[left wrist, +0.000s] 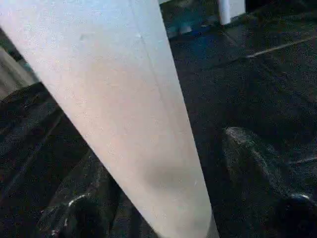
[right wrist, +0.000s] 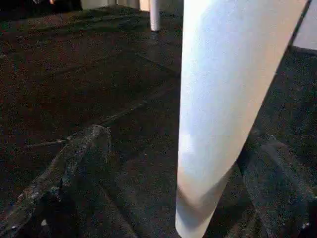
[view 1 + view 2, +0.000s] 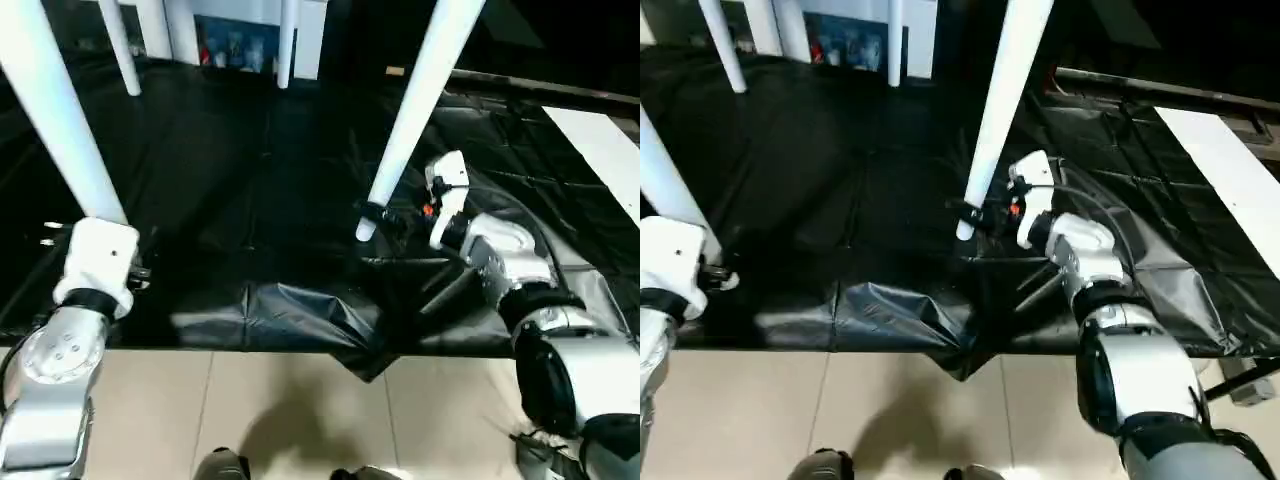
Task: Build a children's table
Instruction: Flip table
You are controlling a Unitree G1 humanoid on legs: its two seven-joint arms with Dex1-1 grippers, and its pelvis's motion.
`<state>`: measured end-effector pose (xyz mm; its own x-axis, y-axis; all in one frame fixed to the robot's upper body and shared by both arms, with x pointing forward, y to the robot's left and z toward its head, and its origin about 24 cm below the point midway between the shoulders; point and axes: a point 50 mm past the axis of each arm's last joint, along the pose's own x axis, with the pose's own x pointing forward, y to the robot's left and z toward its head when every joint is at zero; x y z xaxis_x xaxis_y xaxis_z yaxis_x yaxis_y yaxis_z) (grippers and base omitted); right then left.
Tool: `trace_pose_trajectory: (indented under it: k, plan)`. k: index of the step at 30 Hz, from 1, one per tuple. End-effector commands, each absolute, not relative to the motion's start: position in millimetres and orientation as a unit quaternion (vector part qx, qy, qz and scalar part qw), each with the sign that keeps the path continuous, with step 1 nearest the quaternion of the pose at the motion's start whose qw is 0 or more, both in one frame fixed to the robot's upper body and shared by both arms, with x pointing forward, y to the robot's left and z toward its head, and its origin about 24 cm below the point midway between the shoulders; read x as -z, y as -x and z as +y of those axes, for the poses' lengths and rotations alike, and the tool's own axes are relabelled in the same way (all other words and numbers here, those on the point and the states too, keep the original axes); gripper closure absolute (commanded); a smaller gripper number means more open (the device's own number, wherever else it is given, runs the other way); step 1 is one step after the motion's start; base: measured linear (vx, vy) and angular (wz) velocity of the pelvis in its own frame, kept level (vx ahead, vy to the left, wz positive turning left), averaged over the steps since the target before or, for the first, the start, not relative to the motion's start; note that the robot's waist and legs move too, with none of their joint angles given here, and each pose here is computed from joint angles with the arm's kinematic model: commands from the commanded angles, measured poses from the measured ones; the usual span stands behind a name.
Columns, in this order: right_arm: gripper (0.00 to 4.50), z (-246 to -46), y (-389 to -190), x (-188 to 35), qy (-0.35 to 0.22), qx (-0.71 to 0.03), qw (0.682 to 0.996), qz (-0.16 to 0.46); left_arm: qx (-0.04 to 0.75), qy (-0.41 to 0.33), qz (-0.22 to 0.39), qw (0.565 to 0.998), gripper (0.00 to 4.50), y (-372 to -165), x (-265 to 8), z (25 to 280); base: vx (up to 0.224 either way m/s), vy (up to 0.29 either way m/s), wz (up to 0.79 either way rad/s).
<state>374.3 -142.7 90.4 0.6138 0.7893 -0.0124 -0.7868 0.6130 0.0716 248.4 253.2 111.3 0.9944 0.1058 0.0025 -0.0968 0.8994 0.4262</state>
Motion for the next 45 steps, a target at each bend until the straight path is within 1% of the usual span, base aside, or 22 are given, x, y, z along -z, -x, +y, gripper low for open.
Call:
trace_pose_trajectory:
  k: [1,2,3,8,13,16,20,22,26,31,33,35,37,38,41,45]
  plan:
    - [0.35,-135.6,-367.1,-86,-0.04,-0.47,0.882,0.012,-0.064,-0.216,-0.006,0.974,1.21,-246,-116,255,0.0,0.0,0.0]
    - [0.35,-135.0,-366.4,-85,-0.04,-0.472,0.881,0.011,-0.066,-0.217,-0.006,0.974,1.21,-246,-117,256,0.0,0.0,0.0]
    - [0.35,-130.5,-361.6,-82,-0.052,-0.489,0.871,0.009,-0.076,-0.219,-0.007,0.973,1.21,-247,-119,262,0.0,0.0,0.0]
    - [0.35,-123.0,-349.5,-74,-0.058,-0.516,0.855,0.009,-0.092,-0.221,-0.015,0.971,1.21,-247,-127,274,0.0,0.0,0.0]
    - [0.35,-117.7,-336.3,-64,-0.067,-0.52,0.851,0.012,-0.103,-0.216,-0.016,0.971,1.21,-249,-132,285,0.0,0.0,0.0]
    - [0.35,-114.3,-328.4,-61,-0.07,-0.523,0.85,0.012,-0.106,-0.215,-0.018,0.971,1.21,-251,-134,289,0.0,0.0,0.0]
    - [0.35,-112.4,-322.6,-59,-0.078,-0.515,0.854,0.012,-0.107,-0.216,-0.019,0.97,1.21,-251,-135,292,0.0,0.0,0.0]
    - [0.35,-110.2,-319.7,-59,-0.083,-0.502,0.861,0.008,-0.099,-0.212,-0.019,0.972,1.21,-252,-135,292,0.0,0.0,0.0]
    - [0.35,-108.8,-319.9,-60,-0.089,-0.476,0.875,-0.001,-0.091,-0.205,-0.022,0.974,1.21,-253,-134,291,0.0,0.0,0.0]
    - [0.35,-104.0,-319.4,-66,-0.094,-0.437,0.894,-0.02,-0.106,-0.192,-0.031,0.975,1.21,-252,-135,296,0.0,0.0,0.0]
    - [0.35,-107.8,-321.6,-66,-0.099,-0.398,0.911,-0.027,-0.114,-0.183,-0.039,0.976,1.21,-250,-136,298,0.0,0.0,0.0]
    - [0.35,-113.3,-323.5,-69,-0.092,-0.361,0.927,-0.039,-0.107,-0.174,-0.05,0.978,1.21,-248,-139,297,0.0,0.0,0.0]
    - [0.35,-122.9,-326.2,-74,-0.091,-0.317,0.942,-0.059,-0.096,-0.148,-0.081,0.981,1.21,-242,-145,296,0.0,0.0,0.0]
    - [0.35,-123.3,-326.3,-75,-0.09,-0.316,0.943,-0.059,-0.096,-0.148,-0.082,0.981,1.21,-242,-145,296,0.0,0.0,0.0]
    - [0.35,-130.7,-327.6,-79,-0.094,-0.303,0.946,-0.064,-0.086,-0.098,-0.135,0.982,1.21,-233,-154,294,0.0,0.0,0.0]
    - [0.35,-135.5,-325.5,-81,-0.09,-0.301,0.947,-0.064,-0.071,-0.06,-0.155,0.984,1.21,-225,-154,294,0.0,0.0,0.0]
